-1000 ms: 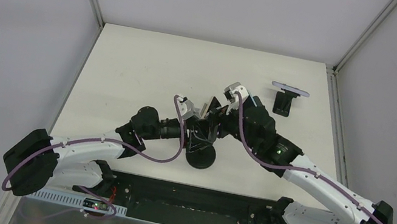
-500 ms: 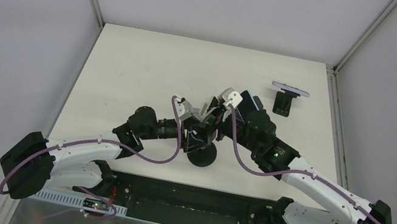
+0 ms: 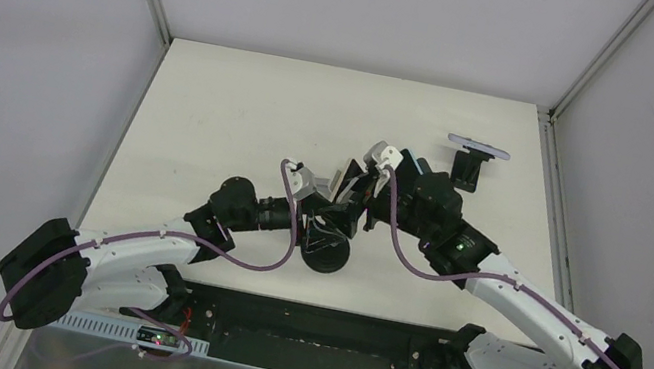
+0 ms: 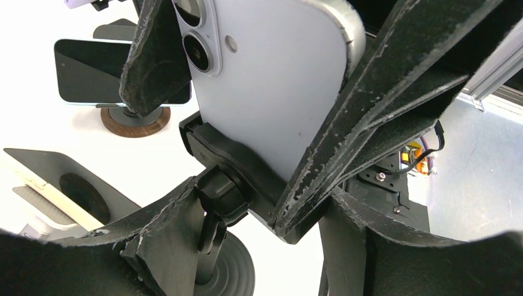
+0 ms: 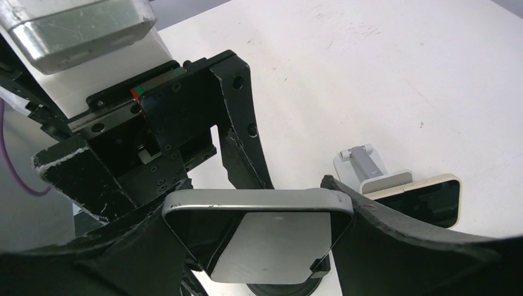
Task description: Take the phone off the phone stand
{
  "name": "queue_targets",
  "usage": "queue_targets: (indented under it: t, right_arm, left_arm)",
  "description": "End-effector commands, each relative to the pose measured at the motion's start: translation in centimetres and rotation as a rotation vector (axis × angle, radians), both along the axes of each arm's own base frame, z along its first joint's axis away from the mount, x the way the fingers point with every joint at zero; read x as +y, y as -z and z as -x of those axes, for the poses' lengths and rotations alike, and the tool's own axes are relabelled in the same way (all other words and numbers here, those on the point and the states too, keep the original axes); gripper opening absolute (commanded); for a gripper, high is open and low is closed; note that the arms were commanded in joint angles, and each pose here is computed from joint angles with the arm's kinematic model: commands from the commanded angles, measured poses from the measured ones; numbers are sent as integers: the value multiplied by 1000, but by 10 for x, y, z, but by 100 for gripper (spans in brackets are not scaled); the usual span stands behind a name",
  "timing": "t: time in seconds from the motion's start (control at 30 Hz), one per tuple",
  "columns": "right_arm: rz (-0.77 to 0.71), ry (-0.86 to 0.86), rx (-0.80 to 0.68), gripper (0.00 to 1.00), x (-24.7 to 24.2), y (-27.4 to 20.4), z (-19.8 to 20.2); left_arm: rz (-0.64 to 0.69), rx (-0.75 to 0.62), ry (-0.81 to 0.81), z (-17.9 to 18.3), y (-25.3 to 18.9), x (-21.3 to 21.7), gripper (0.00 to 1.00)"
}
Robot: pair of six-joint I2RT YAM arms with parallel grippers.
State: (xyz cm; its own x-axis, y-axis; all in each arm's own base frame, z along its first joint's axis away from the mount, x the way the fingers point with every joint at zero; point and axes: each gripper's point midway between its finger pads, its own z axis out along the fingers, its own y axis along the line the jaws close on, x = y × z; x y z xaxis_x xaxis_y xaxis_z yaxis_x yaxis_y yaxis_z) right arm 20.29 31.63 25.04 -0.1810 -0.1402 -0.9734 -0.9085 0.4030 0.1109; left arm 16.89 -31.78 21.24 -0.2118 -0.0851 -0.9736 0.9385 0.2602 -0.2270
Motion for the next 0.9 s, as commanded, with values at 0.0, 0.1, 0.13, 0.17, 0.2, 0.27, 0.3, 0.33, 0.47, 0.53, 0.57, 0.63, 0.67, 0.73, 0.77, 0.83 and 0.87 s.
queue_targets:
  t: [0.0,0.1,0.13,0.17,0.2,0.27,0.3,0.33,0.47,0.53,0.57,0.63,0.67,0.73,0.77,0.83,0.87]
  right_arm:
    - [203,128,-41,0,-46,44,-38]
    - [191,106,-28,0,-45,41,-35]
    - [185,94,-29,0,-44,38,-34]
    - [178,78,-28,0,-42,37,-32]
    - [182,64,-15,0,-42,37,-28]
    - [180,39,-5,0,-41,37,-23]
    - [178,32,-5,0,-40,36,-22]
    - [178,21,-6,0,-40,35,-20]
    - [188,-34,9,0,-39,32,-9]
    - [181,-50,17,0,-38,28,-6]
    - [173,-52,18,0,-37,26,-5]
    - [155,-45,30,0,-36,22,-4]
    - [144,-28,39,0,-36,20,-5]
    - [126,30,59,0,-35,16,-10]
    - [121,58,67,0,-35,16,-13]
    - [103,104,80,0,-32,15,-14]
    - [90,131,84,0,-30,14,-15]
  left_arm:
    - [129,-114,254,53,-46,1,0]
    - [129,-115,256,54,-45,2,0]
    - [129,-114,256,54,-45,2,0]
    - [129,-115,258,55,-45,2,0]
    - [129,-115,259,55,-45,2,0]
    - [130,-117,267,57,-45,3,0]
    - [131,-120,271,58,-45,3,0]
    - [133,-122,272,59,-46,4,0]
    - [132,-126,299,64,-46,4,0]
    - [131,-126,308,65,-46,4,0]
    - [131,-126,310,65,-46,4,0]
    - [129,-123,304,64,-45,4,0]
    - [129,-121,295,62,-45,3,0]
    - [131,-112,242,53,-45,3,0]
    - [132,-106,216,48,-44,3,0]
    - [131,-87,169,40,-43,3,4]
    - [131,-80,160,38,-42,2,12]
